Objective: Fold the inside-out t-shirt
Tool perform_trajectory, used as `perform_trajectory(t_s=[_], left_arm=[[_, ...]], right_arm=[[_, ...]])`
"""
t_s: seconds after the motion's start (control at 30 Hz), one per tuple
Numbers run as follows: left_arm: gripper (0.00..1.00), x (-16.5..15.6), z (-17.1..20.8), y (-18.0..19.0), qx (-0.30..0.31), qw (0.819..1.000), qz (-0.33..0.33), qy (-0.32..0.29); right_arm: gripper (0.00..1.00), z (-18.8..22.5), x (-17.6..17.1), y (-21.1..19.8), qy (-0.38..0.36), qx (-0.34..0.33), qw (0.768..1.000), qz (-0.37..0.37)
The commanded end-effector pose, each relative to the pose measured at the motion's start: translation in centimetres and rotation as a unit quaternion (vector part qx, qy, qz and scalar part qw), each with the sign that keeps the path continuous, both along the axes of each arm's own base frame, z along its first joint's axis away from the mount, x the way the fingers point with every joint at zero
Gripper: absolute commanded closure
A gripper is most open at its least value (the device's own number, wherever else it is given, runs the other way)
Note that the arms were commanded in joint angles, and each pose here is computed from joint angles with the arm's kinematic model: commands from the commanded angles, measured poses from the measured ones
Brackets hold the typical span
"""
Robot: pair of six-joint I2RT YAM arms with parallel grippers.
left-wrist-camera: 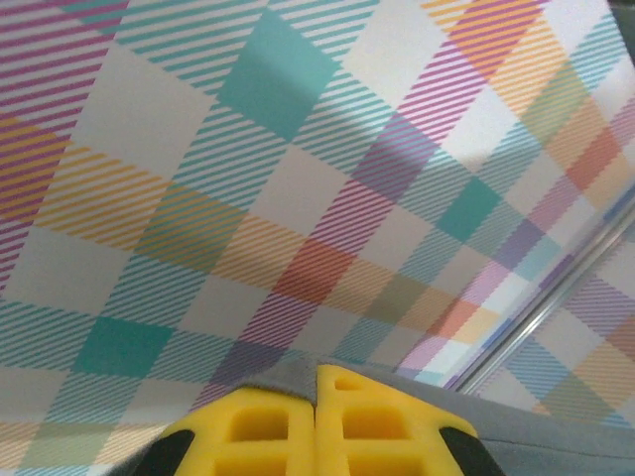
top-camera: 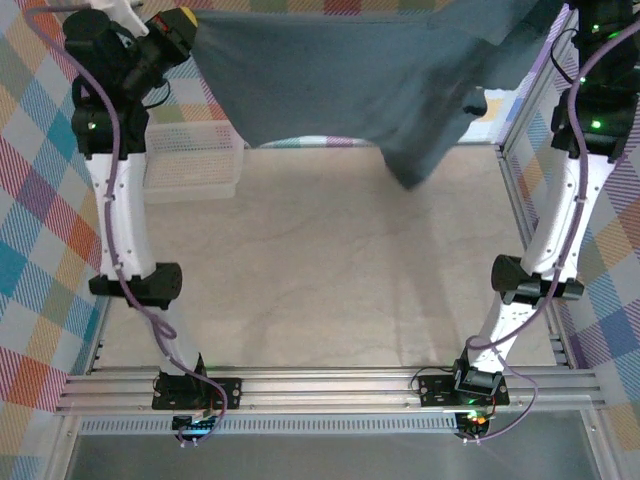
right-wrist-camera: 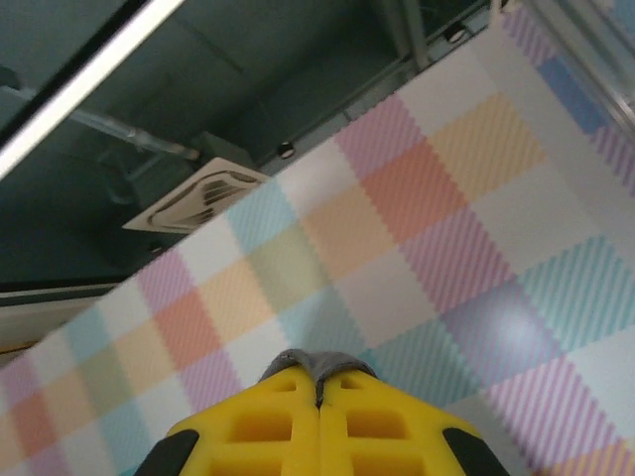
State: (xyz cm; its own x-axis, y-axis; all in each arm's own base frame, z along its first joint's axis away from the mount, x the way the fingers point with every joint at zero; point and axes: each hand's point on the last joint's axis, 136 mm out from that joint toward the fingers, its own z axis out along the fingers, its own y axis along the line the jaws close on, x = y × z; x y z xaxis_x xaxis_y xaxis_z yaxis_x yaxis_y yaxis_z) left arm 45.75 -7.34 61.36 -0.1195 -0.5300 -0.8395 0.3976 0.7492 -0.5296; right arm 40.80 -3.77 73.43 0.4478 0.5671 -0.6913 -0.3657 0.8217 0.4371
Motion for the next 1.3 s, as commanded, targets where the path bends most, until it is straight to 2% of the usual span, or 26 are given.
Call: perform_trajectory(t_s=[0.0, 0.07, 0.13, 0.23, 0.33, 0.4, 0.53, 0.67, 0.73, 0.77, 0.83, 0.93, 0.97, 1.0, 1.03, 1.07, 1.13, 1.2, 1.27], left_arm=[[1.0, -0.2, -4.2, -0.8, 0.044, 0.998, -0.015, 0.048], [1.0, 0.1, -9.9, -1.7, 0.071, 0.992, -0.021, 0.102], [1.0, -0.1, -16.6, -3.0, 0.083, 0.986, -0.031, 0.14], [1.0, -1.4, -26.5, -3.8, 0.063, 0.974, -0.027, 0.216], [1.0, -3.3, -35.5, -4.0, 0.029, 0.952, -0.025, 0.305], [1.0, -4.8, -39.5, -4.1, 0.007, 0.939, -0.022, 0.344], [1.0, -7.4, -44.6, -3.6, -0.001, 0.919, -0.001, 0.393], [1.0, -9.6, -47.4, -2.4, 0.011, 0.895, 0.027, 0.446], [1.0, -11.3, -48.3, -2.4, 0.015, 0.875, 0.023, 0.483], [1.0, -12.6, -48.7, -2.4, 0.018, 0.864, 0.019, 0.502], [1.0, -15.4, -49.0, -1.5, 0.027, 0.849, 0.033, 0.526], [1.0, -19.6, -48.9, -0.2, 0.016, 0.85, 0.059, 0.524], [0.97, -20.6, -48.7, 0.0, 0.007, 0.854, 0.062, 0.517], [0.89, -21.7, -48.6, 0.1, -0.003, 0.859, 0.064, 0.508], [0.77, -22.7, -48.4, 0.4, -0.01, 0.863, 0.068, 0.5], [0.67, -23.4, -48.1, 0.7, -0.014, 0.869, 0.072, 0.489], [0.54, -24.1, -46.5, 1.3, -0.016, 0.887, 0.085, 0.454], [0.49, -23.7, -44.2, 1.9, -0.019, 0.906, 0.096, 0.412], [0.45, -22.3, -42.2, 1.3, -0.019, 0.92, 0.083, 0.383]], right_arm=[[1.0, -3.8, 1.1, 2.2, 0.093, -0.006, 0.993, 0.075], [1.0, -9.2, 2.9, 4.0, 0.185, -0.015, 0.973, 0.136], [1.0, -15.9, 3.8, 6.4, 0.264, -0.028, 0.94, 0.213], [1.0, -28.3, 4.1, 8.1, 0.365, 0.014, 0.889, 0.276], [1.0, -39.1, 2.3, 8.2, 0.445, 0.042, 0.854, 0.266], [1.0, -44.0, 0.7, 7.8, 0.49, 0.056, 0.836, 0.241], [1.0, -50.2, -2.5, 6.1, 0.57, 0.121, 0.796, 0.167], [1.0, -53.5, -6.8, 5.1, 0.615, 0.189, 0.758, 0.106], [1.0, -55.4, -11.5, 4.1, 0.638, 0.237, 0.732, 0.046], [1.0, -56.0, -13.3, 3.7, 0.642, 0.253, 0.723, 0.021], [1.0, -57.1, -19.2, 2.8, 0.638, 0.297, 0.71, -0.039], [1.0, -57.7, -25.9, 2.8, 0.62, 0.328, 0.709, -0.073], [1.0, -57.7, -27.2, 3.2, 0.611, 0.331, 0.716, -0.066], [1.0, -57.4, -28.1, 3.8, 0.597, 0.331, 0.729, -0.046], [0.92, -56.9, -28.6, 4.4, 0.579, 0.334, 0.743, -0.027], [0.81, -55.7, -28.8, 5.0, 0.552, 0.331, 0.765, 0.0], [0.64, -52.3, -28.3, 5.9, 0.516, 0.299, 0.801, 0.041], [0.52, -46.8, -27.1, 6.2, 0.454, 0.234, 0.857, 0.065], [0.42, -42.9, -25.7, 6.1, 0.398, 0.18, 0.897, 0.07]])
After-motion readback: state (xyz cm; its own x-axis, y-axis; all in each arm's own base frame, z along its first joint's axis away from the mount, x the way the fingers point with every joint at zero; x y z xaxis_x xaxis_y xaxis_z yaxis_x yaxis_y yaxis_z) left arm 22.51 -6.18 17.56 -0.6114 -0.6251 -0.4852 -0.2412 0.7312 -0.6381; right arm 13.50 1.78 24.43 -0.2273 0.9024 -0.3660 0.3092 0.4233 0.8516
